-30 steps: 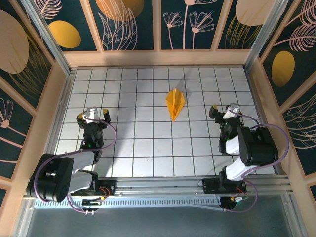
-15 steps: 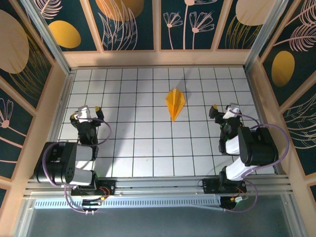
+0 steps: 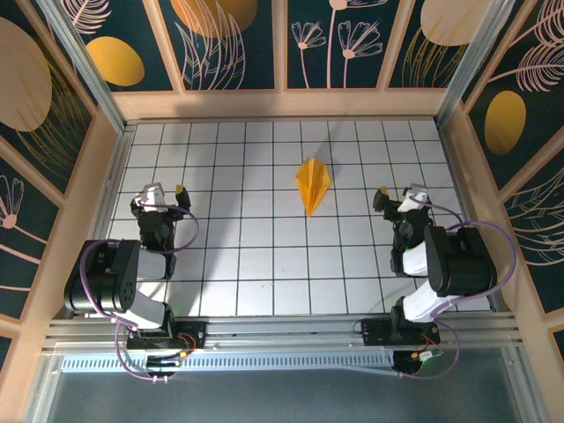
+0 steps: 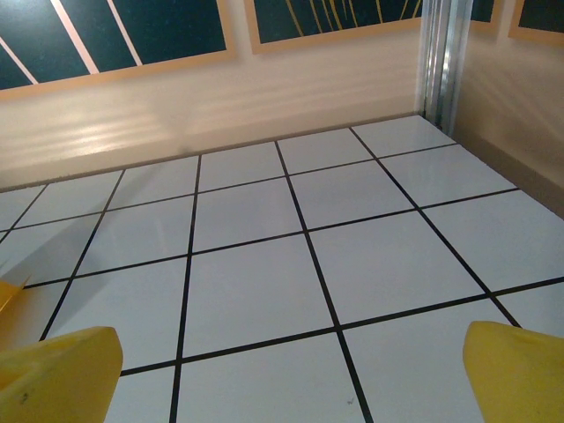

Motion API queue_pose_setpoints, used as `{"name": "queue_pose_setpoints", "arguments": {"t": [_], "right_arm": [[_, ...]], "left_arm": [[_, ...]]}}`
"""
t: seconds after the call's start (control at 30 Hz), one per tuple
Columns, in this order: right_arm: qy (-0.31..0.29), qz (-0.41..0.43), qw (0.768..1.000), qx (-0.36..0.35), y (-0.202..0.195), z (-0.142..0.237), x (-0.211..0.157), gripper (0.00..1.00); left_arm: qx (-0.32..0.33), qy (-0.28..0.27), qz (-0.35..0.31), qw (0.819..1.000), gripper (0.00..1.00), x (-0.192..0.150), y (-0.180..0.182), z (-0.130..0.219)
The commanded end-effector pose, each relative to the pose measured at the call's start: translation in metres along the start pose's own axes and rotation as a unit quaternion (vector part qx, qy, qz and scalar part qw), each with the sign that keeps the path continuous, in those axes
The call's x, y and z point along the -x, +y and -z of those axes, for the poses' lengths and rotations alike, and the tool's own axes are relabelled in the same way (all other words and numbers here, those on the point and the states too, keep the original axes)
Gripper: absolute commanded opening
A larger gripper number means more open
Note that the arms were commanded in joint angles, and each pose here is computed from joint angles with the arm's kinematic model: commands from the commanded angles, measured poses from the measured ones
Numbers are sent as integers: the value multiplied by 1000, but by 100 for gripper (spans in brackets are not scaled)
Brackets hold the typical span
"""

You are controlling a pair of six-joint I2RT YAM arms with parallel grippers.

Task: Fold a paper plane with a square sheet of paper (fold left side to right side)
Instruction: Reset both arms

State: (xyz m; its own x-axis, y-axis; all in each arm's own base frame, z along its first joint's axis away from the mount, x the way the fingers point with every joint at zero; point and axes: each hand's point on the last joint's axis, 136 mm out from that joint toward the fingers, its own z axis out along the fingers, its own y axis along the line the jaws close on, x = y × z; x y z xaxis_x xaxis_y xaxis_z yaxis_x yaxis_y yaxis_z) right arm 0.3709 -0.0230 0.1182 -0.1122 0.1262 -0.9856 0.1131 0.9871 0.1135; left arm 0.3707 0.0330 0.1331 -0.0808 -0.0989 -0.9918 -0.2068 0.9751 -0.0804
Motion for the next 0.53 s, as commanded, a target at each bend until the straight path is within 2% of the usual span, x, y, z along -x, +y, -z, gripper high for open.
{"name": "queue_pose_setpoints", "arguments": {"t": [0.0, 0.5], "right_arm": [[-16, -2, 1000, 7, 4, 0, 10, 99], [-13, 4, 1000, 18, 9, -2, 9, 99]], "left_arm": [[-10, -7, 3, 1000, 99, 4, -3, -2], [-11, -7, 3, 1000, 99, 4, -3, -2]]}}
